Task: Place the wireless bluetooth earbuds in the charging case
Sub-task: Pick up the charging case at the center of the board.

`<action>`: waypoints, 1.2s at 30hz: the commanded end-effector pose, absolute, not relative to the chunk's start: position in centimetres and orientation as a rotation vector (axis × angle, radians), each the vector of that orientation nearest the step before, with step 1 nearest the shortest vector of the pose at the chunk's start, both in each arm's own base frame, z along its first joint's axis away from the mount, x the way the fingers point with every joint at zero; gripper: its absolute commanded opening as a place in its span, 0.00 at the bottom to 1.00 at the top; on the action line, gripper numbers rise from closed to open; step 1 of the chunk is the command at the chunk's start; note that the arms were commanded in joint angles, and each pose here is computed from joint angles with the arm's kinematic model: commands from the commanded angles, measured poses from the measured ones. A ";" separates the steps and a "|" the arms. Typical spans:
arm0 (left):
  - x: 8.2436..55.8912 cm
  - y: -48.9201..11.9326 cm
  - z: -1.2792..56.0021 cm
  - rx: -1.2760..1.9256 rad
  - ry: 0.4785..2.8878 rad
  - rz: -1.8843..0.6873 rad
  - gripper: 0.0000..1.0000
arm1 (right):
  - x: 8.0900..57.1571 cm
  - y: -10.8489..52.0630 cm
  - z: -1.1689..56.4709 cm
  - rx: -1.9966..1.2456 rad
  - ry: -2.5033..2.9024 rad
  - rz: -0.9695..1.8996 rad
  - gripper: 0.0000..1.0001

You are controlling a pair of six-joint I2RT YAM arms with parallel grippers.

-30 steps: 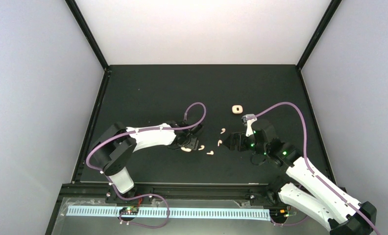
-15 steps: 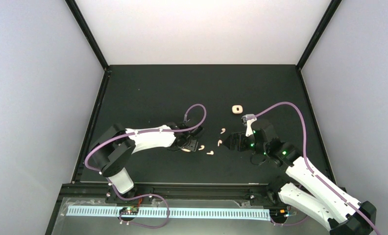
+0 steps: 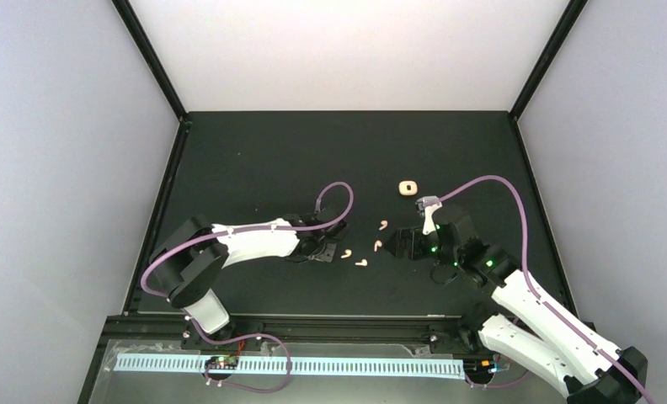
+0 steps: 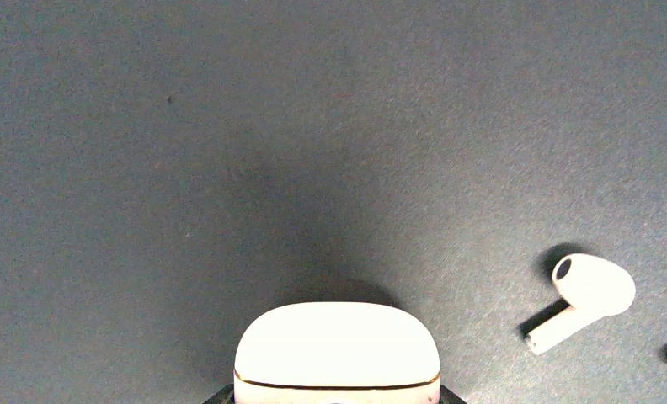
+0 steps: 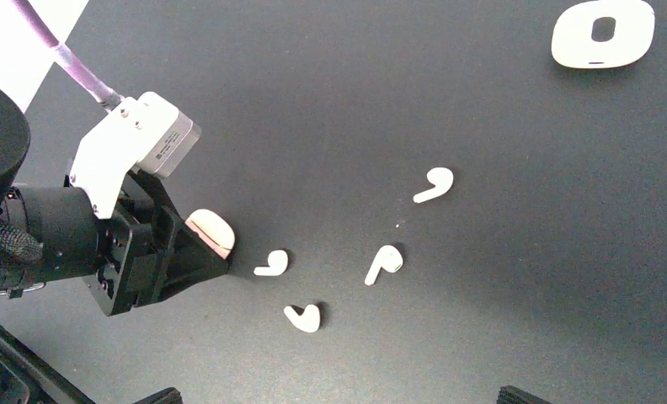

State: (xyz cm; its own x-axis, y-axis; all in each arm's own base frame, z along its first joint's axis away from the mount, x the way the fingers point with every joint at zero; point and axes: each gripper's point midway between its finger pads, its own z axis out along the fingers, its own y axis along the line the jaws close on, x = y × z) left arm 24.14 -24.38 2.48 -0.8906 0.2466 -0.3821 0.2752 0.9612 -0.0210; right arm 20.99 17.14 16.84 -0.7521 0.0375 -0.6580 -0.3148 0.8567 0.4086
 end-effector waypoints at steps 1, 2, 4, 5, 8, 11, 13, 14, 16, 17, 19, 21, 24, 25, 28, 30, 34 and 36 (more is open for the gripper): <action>22.4 -22.2 1.8 0.440 2.762 -0.013 0.41 | 20.8 17.4 18.5 -0.195 2.303 0.706 0.97; 22.6 -22.1 2.7 0.441 2.734 -0.019 0.40 | 20.8 17.5 18.7 -0.193 2.301 0.717 0.97; 22.8 -22.1 4.6 0.460 2.664 -0.050 0.40 | 20.5 18.0 19.5 -0.200 2.295 0.759 0.97; 22.9 -22.1 5.8 0.474 2.623 -0.072 0.40 | 20.4 18.3 20.0 -0.203 2.291 0.785 0.97; 22.7 -22.8 10.1 0.553 2.472 -0.213 0.40 | 20.2 19.4 21.9 -0.211 2.268 0.884 0.97; 21.7 -24.2 15.1 0.669 2.272 -0.399 0.41 | 20.0 21.1 24.1 -0.237 2.245 1.002 0.97; 20.7 -25.1 18.8 0.714 2.111 -0.529 0.42 | 19.9 22.3 25.3 -0.257 2.228 1.092 0.97; 20.1 -25.6 20.5 0.746 2.026 -0.593 0.42 | 19.9 23.0 25.9 -0.266 2.219 1.137 0.97; 18.9 -26.3 22.5 0.793 1.914 -0.672 0.42 | 20.1 24.2 26.7 -0.272 2.202 1.224 0.95; 18.5 -26.4 23.3 0.813 1.876 -0.682 0.42 | 20.2 24.6 26.8 -0.276 2.205 1.245 0.94; 18.1 -26.5 24.1 0.850 1.837 -0.671 0.42 | 20.4 25.4 26.7 -0.283 2.223 1.280 0.91; 17.6 -26.6 24.7 0.903 1.798 -0.655 0.42 | 20.5 26.1 26.8 -0.288 2.236 1.318 0.89; 17.0 -26.8 25.6 0.984 1.730 -0.622 0.42 | 20.7 26.9 26.9 -0.287 2.249 1.366 0.86; 16.9 -26.8 25.9 1.012 1.702 -0.611 0.42 | 20.7 27.2 27.1 -0.294 2.251 1.380 0.85; 16.7 -26.7 26.2 1.075 1.637 -0.563 0.42 | 20.8 28.0 27.2 -0.302 2.264 1.398 0.83; 16.6 -26.8 26.3 1.109 1.604 -0.548 0.42 | 20.9 28.6 27.1 -0.315 2.285 1.401 0.81; 16.2 -27.3 26.2 1.155 1.557 -0.554 0.43 | 20.8 30.2 26.7 -0.351 2.321 1.409 0.78; 16.2 -27.6 26.1 1.161 1.543 -0.557 0.43 | 20.8 30.8 26.7 -0.357 2.327 1.415 0.74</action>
State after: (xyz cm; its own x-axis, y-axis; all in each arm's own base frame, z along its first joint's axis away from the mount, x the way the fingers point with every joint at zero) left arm 16.68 -26.70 24.43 -0.0571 0.4065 -0.9119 0.8684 0.4708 0.1555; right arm 21.23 29.38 25.80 -0.8856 0.0112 -0.4643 -0.3987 0.4944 0.7724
